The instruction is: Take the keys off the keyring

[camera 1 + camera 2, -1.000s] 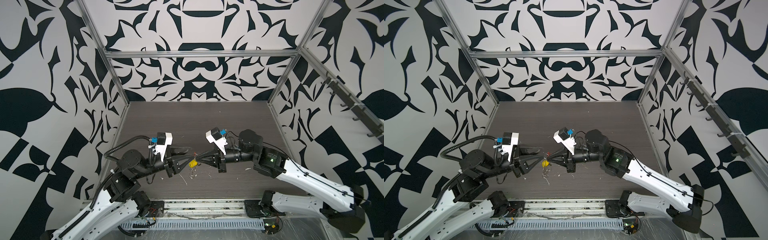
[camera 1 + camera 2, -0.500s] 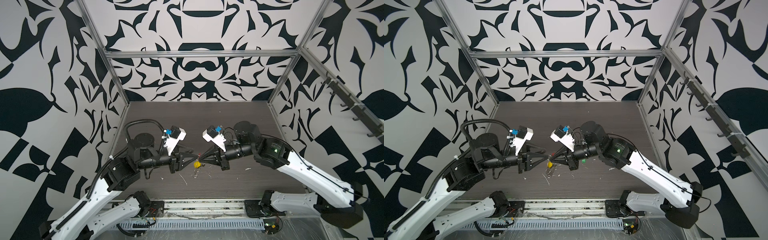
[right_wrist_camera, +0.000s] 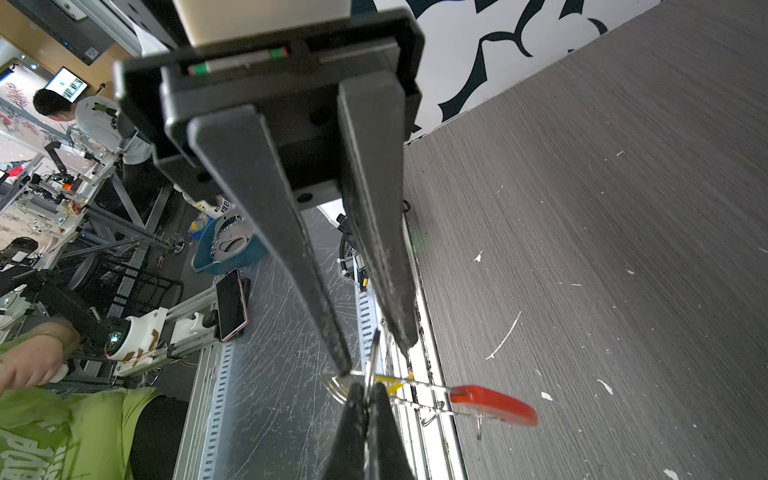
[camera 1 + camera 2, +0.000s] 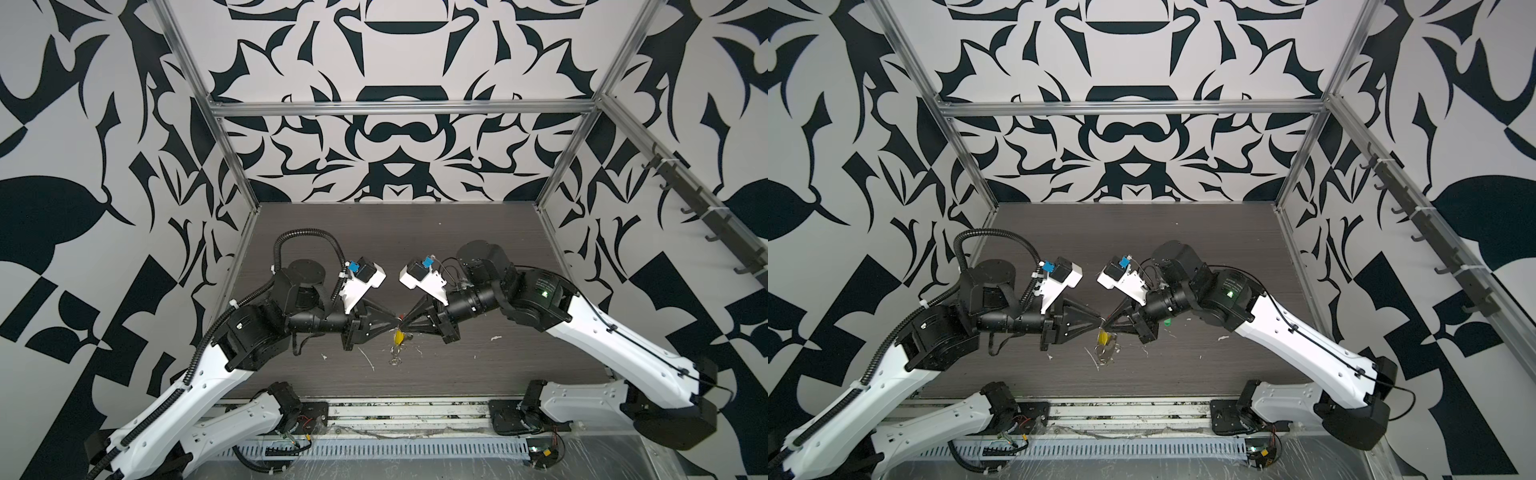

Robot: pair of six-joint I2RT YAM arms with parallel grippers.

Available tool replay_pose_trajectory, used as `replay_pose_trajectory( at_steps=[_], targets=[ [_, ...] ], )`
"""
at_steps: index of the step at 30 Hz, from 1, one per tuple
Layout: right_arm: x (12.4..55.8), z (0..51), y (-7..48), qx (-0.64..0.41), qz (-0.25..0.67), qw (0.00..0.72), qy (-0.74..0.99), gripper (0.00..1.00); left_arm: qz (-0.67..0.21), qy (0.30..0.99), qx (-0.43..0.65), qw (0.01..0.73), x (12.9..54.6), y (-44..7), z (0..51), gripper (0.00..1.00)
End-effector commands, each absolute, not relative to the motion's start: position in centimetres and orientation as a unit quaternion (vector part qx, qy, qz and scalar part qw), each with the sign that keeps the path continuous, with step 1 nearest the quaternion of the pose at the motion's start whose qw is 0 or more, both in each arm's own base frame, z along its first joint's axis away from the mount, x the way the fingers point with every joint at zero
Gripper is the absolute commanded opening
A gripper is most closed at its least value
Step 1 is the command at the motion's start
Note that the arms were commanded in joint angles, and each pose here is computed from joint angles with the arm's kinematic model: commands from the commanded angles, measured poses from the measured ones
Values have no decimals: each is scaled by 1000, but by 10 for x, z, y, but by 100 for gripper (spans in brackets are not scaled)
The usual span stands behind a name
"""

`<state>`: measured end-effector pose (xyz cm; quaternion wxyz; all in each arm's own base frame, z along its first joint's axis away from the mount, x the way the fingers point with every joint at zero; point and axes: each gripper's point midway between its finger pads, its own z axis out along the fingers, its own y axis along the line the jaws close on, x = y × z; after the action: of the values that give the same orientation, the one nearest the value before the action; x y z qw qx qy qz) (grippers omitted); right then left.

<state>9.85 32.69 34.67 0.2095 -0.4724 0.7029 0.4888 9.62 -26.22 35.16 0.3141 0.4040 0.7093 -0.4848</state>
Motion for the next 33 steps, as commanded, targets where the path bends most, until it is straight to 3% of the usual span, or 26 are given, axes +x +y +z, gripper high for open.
replay_pose_trajectory(
  at_steps=[1, 12, 17, 21, 26, 33],
  targets=[
    [97, 371, 327, -486, 502, 233, 676, 0, -492, 702, 413, 307, 90, -261, 358, 25],
    [98, 370, 330, -488, 500, 228, 678, 0, -500, 695, 415, 308, 90, -264, 360, 12],
    [100, 371, 331, -486, 498, 232, 679, 0, -500, 694, 413, 314, 91, -264, 361, 1],
    [101, 376, 330, -483, 501, 245, 675, 0, -502, 688, 408, 330, 93, -263, 365, 0],
    [106, 385, 327, -470, 503, 286, 667, 35, -508, 674, 388, 371, 98, -260, 376, 0],
    [121, 399, 313, -420, 507, 400, 637, 50, -516, 643, 342, 450, 110, -250, 392, 0]
  ],
)
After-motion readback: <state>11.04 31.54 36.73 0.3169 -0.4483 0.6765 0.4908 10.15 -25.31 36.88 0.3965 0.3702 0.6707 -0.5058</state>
